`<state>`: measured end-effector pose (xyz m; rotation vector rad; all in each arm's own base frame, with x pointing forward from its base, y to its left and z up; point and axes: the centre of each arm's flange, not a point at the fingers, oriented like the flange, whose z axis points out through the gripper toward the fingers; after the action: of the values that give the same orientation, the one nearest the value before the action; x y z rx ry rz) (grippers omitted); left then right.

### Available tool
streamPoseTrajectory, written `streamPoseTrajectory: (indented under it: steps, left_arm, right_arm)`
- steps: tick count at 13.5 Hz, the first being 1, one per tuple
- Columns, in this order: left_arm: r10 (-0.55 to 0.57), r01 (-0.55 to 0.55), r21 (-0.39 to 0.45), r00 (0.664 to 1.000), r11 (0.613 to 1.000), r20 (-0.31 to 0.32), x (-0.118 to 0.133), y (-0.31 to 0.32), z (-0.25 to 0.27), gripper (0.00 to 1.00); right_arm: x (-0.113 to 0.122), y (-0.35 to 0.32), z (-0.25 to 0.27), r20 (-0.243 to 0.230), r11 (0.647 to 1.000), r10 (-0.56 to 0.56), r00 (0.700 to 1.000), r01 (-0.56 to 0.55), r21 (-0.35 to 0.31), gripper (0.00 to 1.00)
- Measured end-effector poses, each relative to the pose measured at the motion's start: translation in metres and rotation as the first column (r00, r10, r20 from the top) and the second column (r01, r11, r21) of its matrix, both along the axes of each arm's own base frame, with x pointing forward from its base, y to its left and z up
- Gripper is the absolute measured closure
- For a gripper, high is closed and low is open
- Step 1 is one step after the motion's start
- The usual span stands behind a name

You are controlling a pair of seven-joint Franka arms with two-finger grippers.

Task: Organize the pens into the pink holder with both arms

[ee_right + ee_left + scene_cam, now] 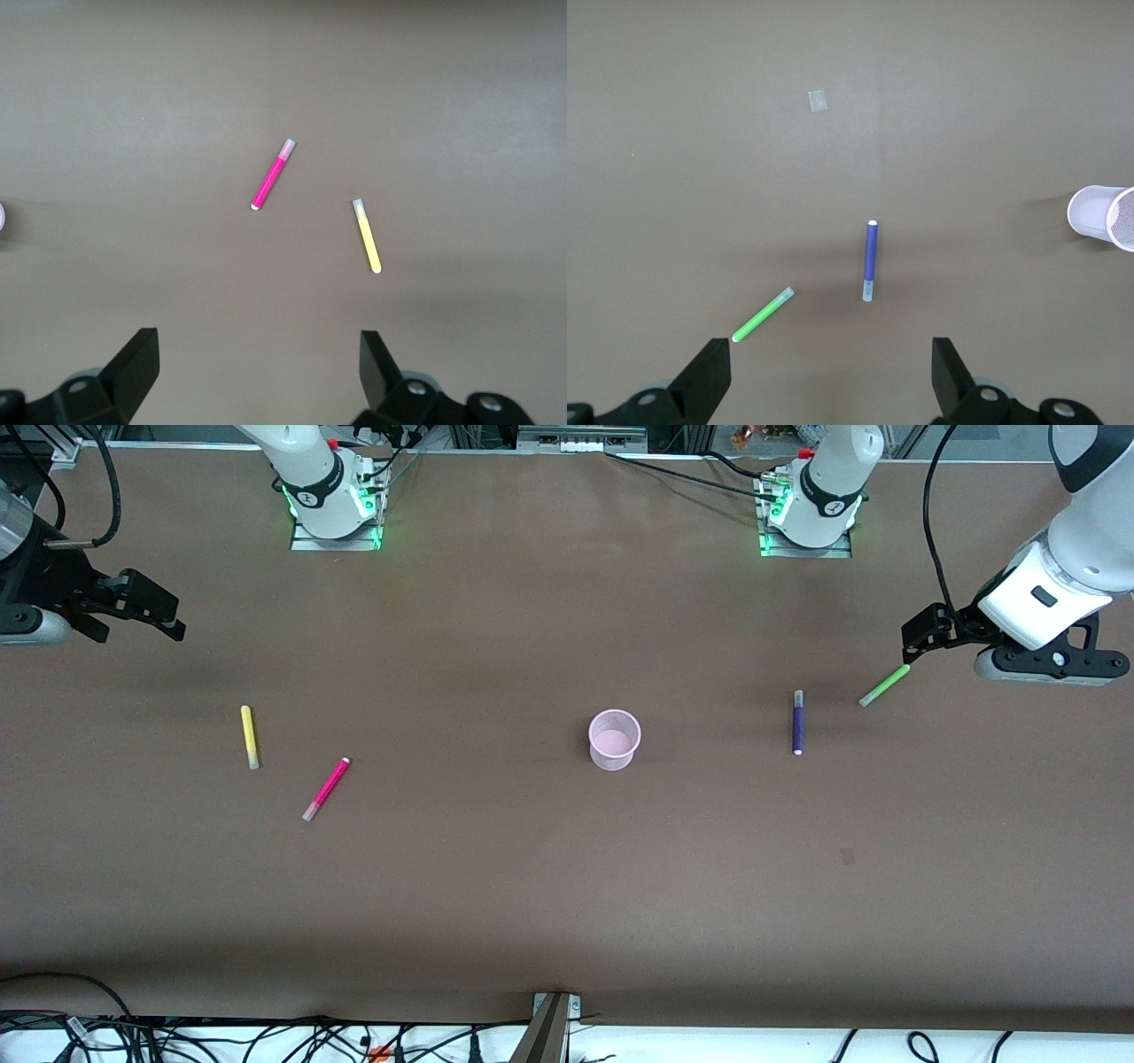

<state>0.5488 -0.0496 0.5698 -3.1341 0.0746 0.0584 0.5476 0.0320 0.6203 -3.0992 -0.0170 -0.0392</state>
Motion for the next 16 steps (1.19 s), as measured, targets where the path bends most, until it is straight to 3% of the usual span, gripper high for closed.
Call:
streamPoseTrajectory:
  steps: [5, 10, 16]
  left_arm:
    - [0.002, -0.002, 0.000, 1.000, 1.000, -0.003, 0.000, 0.000, 0.000, 0.00]
    - [0.001, 0.001, 0.011, 0.990, 1.000, -0.138, -0.008, 0.000, -0.007, 0.00]
    - [0.019, -0.018, 0.006, 0.974, 1.000, -0.225, 0.037, 0.010, -0.059, 0.00]
  right_arm:
    - [0.000, 0.000, 0.000, 0.000, 1.000, 0.000, 1.000, 0.000, 0.000, 0.00]
    - [0.000, 0.000, 0.000, 0.000, 1.000, 0.000, 1.000, 0.000, 0.000, 0.00]
    - [0.000, 0.000, 0.000, 0.000, 1.000, 0.000, 1.000, 0.000, 0.000, 0.00]
